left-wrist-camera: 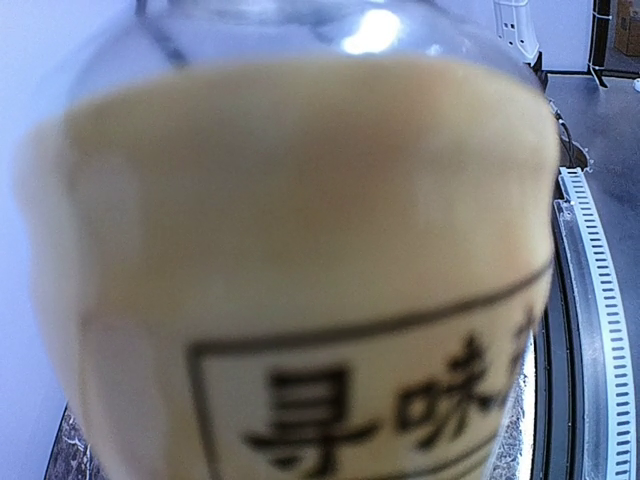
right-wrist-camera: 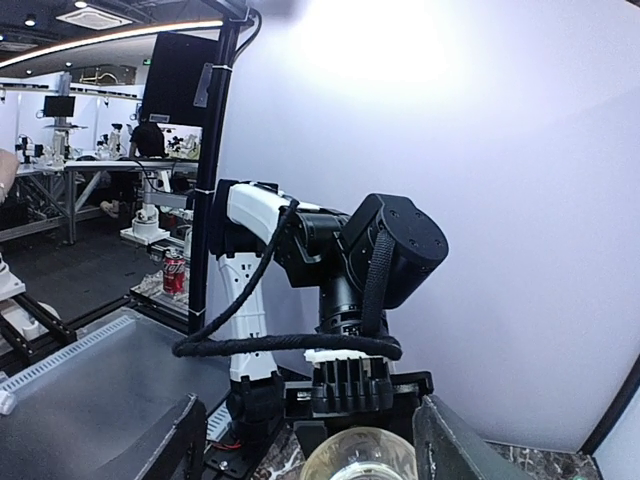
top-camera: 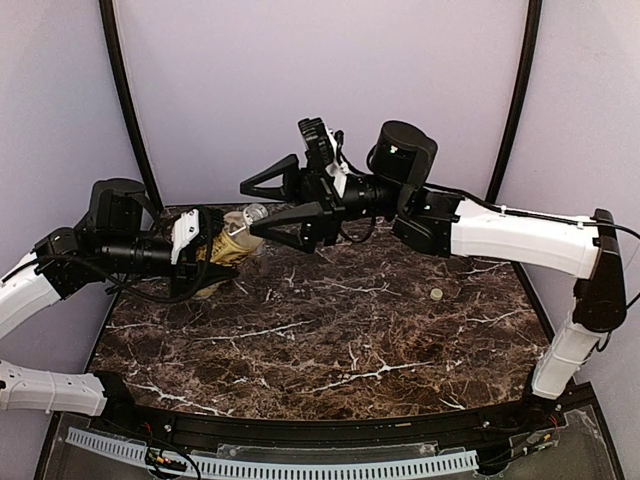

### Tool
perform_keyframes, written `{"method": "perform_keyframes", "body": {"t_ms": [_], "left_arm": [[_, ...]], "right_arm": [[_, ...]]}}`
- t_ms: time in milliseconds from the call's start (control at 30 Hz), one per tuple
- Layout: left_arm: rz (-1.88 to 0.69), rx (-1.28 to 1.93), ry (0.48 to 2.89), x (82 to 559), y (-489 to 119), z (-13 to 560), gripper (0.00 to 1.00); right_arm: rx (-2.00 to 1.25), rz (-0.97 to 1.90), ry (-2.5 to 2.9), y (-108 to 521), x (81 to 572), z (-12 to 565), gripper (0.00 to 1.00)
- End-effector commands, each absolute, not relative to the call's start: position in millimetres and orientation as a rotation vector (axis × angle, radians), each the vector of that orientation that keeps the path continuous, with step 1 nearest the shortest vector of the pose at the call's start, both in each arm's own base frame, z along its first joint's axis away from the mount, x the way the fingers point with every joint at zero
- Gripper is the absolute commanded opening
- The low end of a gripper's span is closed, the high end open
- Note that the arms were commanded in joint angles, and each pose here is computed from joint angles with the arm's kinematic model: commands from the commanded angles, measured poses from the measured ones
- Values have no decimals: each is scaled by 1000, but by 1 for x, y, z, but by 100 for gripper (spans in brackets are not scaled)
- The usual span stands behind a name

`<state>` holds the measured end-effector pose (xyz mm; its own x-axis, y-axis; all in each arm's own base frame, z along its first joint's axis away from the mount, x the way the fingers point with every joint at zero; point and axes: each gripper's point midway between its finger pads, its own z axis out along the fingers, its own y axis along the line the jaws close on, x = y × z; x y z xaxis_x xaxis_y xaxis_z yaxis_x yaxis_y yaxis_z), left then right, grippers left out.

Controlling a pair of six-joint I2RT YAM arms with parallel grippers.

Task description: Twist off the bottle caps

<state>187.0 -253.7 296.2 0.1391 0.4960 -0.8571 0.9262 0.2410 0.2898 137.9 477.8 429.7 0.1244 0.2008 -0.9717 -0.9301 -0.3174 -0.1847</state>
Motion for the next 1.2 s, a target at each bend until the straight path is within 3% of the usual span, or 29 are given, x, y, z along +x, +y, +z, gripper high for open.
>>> {"method": "perform_keyframes", "body": {"t_ms": [0, 500, 733, 767, 833, 867, 933, 1167], "left_arm": [[-561, 1381, 1467, 183, -254, 310, 23], [-550, 1373, 1452, 183, -252, 314, 23], [-549, 1373, 1452, 183, -252, 314, 23], [-549, 1373, 1452, 183, -252, 314, 23], [-546, 1369, 1457, 183, -251, 313, 38], [-539, 1361, 1463, 184, -250, 313, 67], [-523, 1345, 1479, 187, -248, 310, 95], [-486, 1305, 1495, 188, -234, 308, 99]], "right_arm": [[-1403, 1433, 715, 483, 131, 440, 65], [-1381, 1382, 874, 502, 154, 407, 46], [-1377, 1396, 892, 502, 156, 408, 0], [-1376, 1399, 898, 501, 156, 408, 0], [-1373, 1403, 916, 500, 158, 410, 0], [-1366, 1405, 938, 499, 161, 411, 0], [-1353, 1409, 991, 493, 171, 412, 0], [-1458, 1345, 1213, 431, 202, 397, 0]]}}
